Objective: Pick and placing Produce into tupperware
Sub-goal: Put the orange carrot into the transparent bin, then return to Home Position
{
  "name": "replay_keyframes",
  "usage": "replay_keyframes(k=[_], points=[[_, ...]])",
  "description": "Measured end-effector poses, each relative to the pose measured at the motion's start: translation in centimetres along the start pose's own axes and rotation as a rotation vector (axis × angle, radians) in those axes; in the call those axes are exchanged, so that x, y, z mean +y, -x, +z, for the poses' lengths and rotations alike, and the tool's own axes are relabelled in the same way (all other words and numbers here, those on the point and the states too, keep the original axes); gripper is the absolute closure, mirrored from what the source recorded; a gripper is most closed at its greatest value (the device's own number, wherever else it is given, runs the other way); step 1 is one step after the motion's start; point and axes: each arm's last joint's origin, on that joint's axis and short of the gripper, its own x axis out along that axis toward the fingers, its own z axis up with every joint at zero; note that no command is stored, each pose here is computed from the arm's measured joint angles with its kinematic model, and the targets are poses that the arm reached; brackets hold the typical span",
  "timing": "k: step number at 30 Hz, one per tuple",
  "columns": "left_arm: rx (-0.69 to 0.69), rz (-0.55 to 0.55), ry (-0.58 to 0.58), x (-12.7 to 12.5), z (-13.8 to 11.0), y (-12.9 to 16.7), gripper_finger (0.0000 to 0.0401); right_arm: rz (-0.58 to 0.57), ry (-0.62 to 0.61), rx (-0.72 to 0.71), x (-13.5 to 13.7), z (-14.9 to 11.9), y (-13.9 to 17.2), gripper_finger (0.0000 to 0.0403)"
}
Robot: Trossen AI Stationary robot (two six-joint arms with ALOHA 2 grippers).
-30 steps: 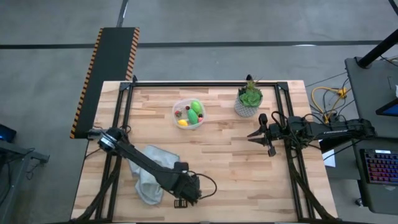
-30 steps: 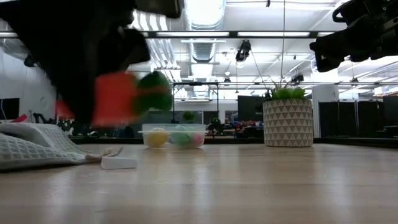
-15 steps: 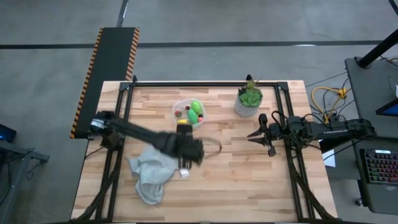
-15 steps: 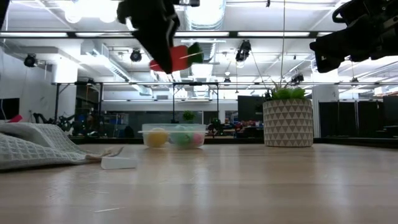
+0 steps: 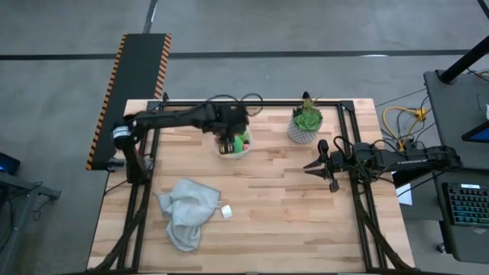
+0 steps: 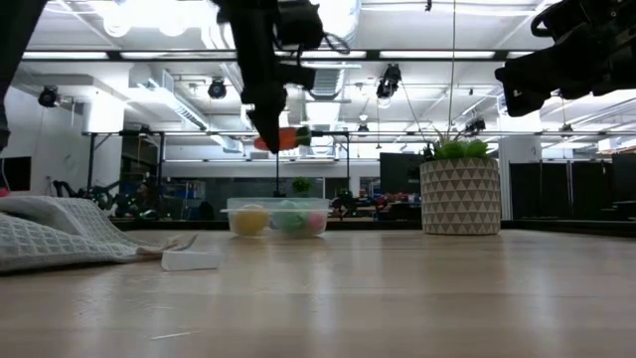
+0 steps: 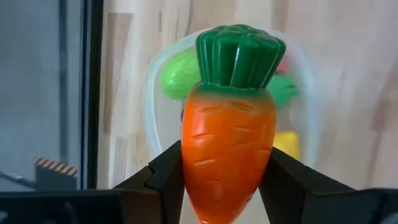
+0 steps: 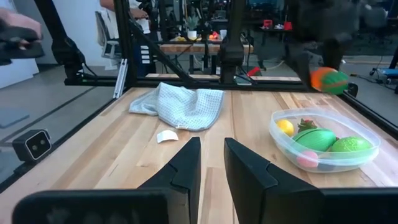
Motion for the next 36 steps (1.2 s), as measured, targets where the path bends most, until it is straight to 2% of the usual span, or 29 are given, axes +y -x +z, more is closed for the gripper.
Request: replay_keyframes(k=[4,7,16,24,33,36], points=[[-0.022,-0.053,0.030,1.9,-0.7,-2.0,0.0255,0.000,0.003,0.005,0.0,-0.1,0.0,0.0339],[-0.019,-0.049,0.039,2.8,-1.4,-3.2,0.0255,0.000,0.010,0.006,0.0,-0.1,0.0,0.0339],[0.042,-0.059,0.056,3.6,-3.6,-6.2,0.0253,0.000,0.010,0.006,0.0,-0.1,0.0,0.0339],[-0.037,-0.081,0.072,3.5,-3.0,-6.3,0.0214,0.000,0.010,0.006,0.0,-0.1,0.0,0.0339],[-0.077,-0.094,0.074,3.5,-2.6,-6.2,0.0208,0.000,0.009,0.006,0.0,-0.1,0.0,0.0339],[-0.178,-0.122,0.069,3.2,-1.7,-5.3,0.0212,0.000,0.007,0.006,0.0,-0.1,0.0,0.0339]])
